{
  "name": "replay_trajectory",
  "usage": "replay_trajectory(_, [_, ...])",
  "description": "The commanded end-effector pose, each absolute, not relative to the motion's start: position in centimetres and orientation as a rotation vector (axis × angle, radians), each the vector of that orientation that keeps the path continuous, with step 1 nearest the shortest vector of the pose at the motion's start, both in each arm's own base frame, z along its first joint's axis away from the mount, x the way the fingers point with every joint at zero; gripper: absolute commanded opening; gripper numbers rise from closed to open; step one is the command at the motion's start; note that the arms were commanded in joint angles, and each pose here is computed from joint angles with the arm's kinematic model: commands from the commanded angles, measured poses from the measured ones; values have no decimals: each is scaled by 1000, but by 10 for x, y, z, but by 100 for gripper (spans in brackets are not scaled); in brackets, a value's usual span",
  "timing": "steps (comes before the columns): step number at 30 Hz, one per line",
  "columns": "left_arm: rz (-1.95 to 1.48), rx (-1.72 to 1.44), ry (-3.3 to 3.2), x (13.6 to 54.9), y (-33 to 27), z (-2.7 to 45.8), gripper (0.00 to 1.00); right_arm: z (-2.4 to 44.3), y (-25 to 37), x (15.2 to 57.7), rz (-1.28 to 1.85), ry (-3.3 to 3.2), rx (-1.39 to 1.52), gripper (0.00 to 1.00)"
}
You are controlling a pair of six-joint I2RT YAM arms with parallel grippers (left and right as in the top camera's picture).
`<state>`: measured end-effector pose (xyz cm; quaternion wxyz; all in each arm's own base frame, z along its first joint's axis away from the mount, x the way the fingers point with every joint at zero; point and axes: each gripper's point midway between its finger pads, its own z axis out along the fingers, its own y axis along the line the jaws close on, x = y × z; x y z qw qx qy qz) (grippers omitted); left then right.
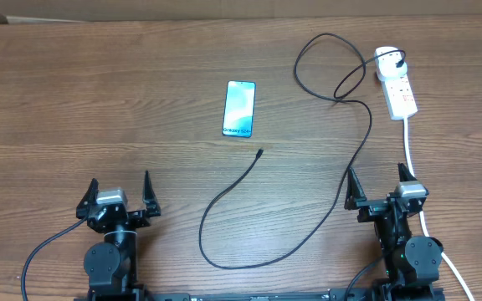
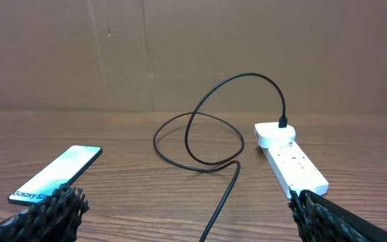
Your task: Plug charger to phone and switch on socket
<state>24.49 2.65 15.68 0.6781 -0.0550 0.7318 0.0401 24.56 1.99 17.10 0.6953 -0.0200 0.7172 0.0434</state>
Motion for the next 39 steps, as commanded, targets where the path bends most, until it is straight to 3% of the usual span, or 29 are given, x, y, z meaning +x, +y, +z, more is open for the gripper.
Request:
replay_trajectory(1, [88,-126,1637,245,26,158,100,169,19,246,96,1596,-34,100])
replay_trajectory(18, [60,-106,1625,245,21,161,100,170,19,246,96,1595,-34,100])
replay_trajectory(31, [43,-62,1058,215,15,295,100,169,19,246,96,1596,-34,100])
replay_trajectory(39, [84,-29,905,189,13,346,99,170,19,246,96,1595,-34,100])
